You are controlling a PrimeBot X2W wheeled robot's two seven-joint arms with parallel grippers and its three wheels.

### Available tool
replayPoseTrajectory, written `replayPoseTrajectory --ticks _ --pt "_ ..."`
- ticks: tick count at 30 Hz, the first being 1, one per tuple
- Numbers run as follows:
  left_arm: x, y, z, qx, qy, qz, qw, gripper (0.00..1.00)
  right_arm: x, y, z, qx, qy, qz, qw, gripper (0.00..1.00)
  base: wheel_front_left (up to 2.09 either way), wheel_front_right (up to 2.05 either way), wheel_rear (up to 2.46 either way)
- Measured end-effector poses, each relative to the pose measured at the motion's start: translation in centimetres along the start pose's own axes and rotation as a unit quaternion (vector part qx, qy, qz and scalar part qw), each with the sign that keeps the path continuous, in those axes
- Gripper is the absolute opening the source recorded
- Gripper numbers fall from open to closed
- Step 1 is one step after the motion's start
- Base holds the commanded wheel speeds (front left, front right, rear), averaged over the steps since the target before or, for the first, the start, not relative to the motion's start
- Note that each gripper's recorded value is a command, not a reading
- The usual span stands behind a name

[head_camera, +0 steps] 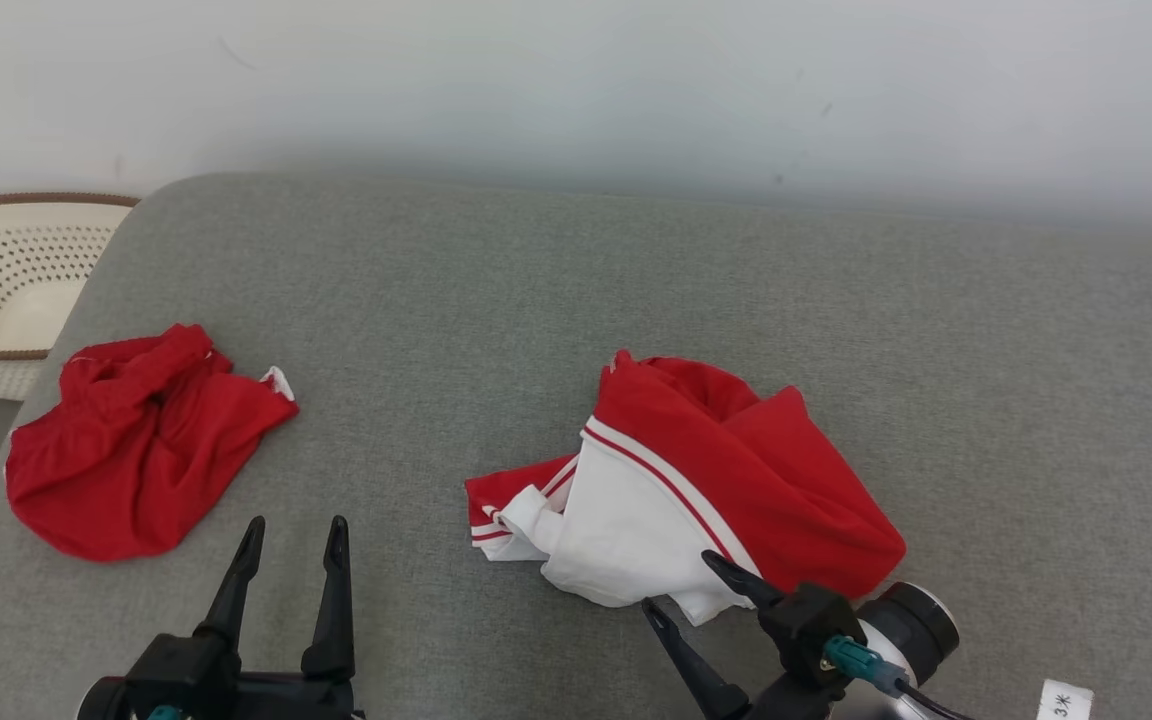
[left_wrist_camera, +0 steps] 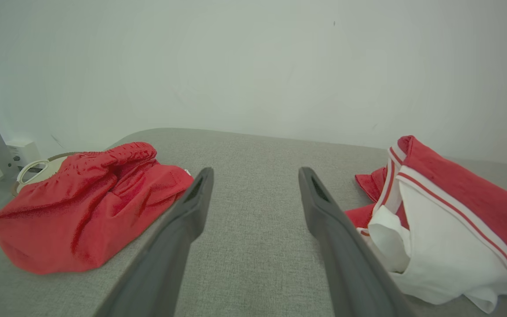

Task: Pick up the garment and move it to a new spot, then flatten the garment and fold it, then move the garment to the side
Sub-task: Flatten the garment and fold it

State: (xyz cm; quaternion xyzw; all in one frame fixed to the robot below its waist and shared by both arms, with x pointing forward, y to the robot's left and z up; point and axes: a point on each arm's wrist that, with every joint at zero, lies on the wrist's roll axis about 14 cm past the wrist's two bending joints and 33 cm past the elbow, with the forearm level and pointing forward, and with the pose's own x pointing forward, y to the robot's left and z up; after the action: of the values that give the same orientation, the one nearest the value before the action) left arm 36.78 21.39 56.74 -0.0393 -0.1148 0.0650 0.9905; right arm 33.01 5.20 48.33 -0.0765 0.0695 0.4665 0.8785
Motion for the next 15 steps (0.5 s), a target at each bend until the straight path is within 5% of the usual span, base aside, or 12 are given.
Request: replayPoseTrajectory --ticks 8,14,15 --pt "-0.4 1.0 -1.3 0.001 0.021 0.021 1.0 1.0 3.0 -0.4 -3.9 -0.096 0.076 0.055 0.991 1.0 0.0 0.0 0.0" --pt "0.0 1.0 -1.5 0.003 0.02 0.023 1.0 1.0 3.8 -0.6 -6.1 -0.119 0.115 0.07 0.984 1.0 0.0 0.0 0.0" --pt "0.0 1.0 -1.5 0.003 0.02 0.024 0.999 1.0 3.9 -0.7 -6.3 -0.121 0.118 0.07 0.983 0.85 0.0 0.0 0.0"
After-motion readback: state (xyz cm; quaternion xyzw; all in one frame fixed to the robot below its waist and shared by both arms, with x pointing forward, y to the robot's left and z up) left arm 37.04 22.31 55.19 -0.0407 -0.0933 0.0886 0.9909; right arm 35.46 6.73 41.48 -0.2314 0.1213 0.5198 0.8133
